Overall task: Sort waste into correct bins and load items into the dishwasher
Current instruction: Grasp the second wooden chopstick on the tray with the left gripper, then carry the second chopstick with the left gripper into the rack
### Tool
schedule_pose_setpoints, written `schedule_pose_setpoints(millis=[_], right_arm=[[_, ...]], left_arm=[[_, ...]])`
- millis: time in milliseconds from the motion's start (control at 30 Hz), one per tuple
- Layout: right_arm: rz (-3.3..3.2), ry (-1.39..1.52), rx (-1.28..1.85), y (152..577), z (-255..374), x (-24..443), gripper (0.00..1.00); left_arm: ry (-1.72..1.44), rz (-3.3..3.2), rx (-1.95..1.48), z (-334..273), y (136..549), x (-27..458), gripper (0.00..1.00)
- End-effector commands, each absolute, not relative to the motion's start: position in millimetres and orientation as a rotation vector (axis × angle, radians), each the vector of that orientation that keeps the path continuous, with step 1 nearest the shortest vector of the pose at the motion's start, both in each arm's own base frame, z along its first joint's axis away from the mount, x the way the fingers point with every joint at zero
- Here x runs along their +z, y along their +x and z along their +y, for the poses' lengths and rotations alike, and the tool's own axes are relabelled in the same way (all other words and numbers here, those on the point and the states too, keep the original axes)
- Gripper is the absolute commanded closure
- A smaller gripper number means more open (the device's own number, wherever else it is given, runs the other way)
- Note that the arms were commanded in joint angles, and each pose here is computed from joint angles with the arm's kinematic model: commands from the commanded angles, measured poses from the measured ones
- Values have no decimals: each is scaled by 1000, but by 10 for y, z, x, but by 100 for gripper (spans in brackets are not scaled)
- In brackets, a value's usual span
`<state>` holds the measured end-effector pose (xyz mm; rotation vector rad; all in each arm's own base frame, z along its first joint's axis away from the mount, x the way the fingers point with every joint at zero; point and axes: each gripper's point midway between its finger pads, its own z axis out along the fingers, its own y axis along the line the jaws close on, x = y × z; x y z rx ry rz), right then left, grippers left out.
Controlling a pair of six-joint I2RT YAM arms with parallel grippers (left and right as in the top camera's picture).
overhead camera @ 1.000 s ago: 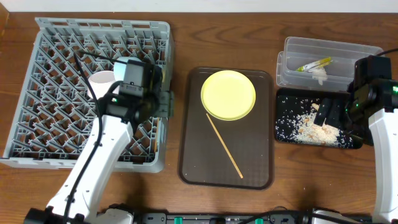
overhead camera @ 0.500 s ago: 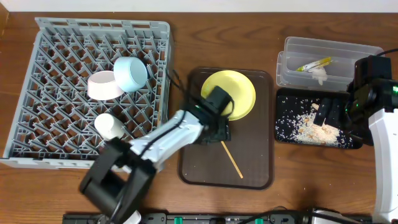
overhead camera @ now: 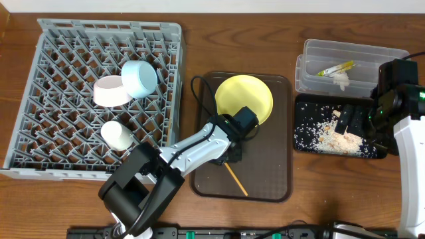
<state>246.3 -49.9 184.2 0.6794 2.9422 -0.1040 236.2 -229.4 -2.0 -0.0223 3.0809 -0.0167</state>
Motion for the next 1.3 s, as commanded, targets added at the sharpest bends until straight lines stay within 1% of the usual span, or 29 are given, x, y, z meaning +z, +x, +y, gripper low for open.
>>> schedule_pose_setpoints(millis=[0, 33, 167, 233, 267, 300, 433, 567, 667, 700, 767, 867, 933, 967, 1067, 1133, 1200, 1267], right_arm=[[2930, 664, -92, 2491, -499, 1889, 1], [2930, 664, -92, 2491, -500, 1889, 1], [2930, 664, -92, 2490, -500, 1889, 1], [2930, 664, -92, 2490, -499, 1889, 1], [2931, 663, -92, 2489, -499, 1889, 1], [2932, 664, -92, 2487, -499, 1889, 1], [2938, 648, -94, 2482, -499, 1888, 1], [2940, 637, -95, 2482, -498, 1888, 1], [2940, 638, -95, 2483, -499, 1888, 1], [2940, 638, -94, 2482, -498, 1888, 1], [2940, 638, -95, 2482, -498, 1888, 1], [2940, 638, -94, 2482, -498, 1888, 1], [2939, 638, -94, 2484, -499, 1888, 1], [2939, 638, -94, 2485, -499, 1888, 1], [2940, 638, -94, 2484, -498, 1888, 1], [2940, 638, -94, 2482, -498, 1888, 1], [2941, 638, -92, 2482, -495, 1888, 1], [2941, 637, -76, 2486, -478, 1887, 1]], left_arm=[[-28, 3099, 100, -2161, 2314, -171, 71], [-28, 3099, 101, -2160, 2315, -171, 71], [-28, 3096, 96, -2167, 2324, -171, 86], [-29, 3091, 89, -2177, 2336, -170, 87], [-33, 3088, 83, -2180, 2349, -170, 91], [-35, 3083, 75, -2189, 2367, -169, 92], [-60, 3064, 47, -2148, 2481, -109, 92], [-13, 3010, -22, -2096, 2627, 152, 92], [98, 2916, -104, -2030, 2763, 550, 92], [178, 2863, -127, -1965, 2820, 778, 92], [201, 2823, -138, -1864, 2876, 993, 92], [220, 2756, -130, -1568, 2982, 1405, 92], [243, 2729, -107, -1394, 3044, 1594, 92], [242, 2706, -82, -1217, 3135, 1746, 92], [214, 2657, -30, -865, 3359, 1874, 92], [156, 2641, -12, -690, 3470, 1877, 92], [114, 2631, -14, -580, 3572, 1853, 92], [126, 2633, -68, -596, 3655, 1788, 92]])
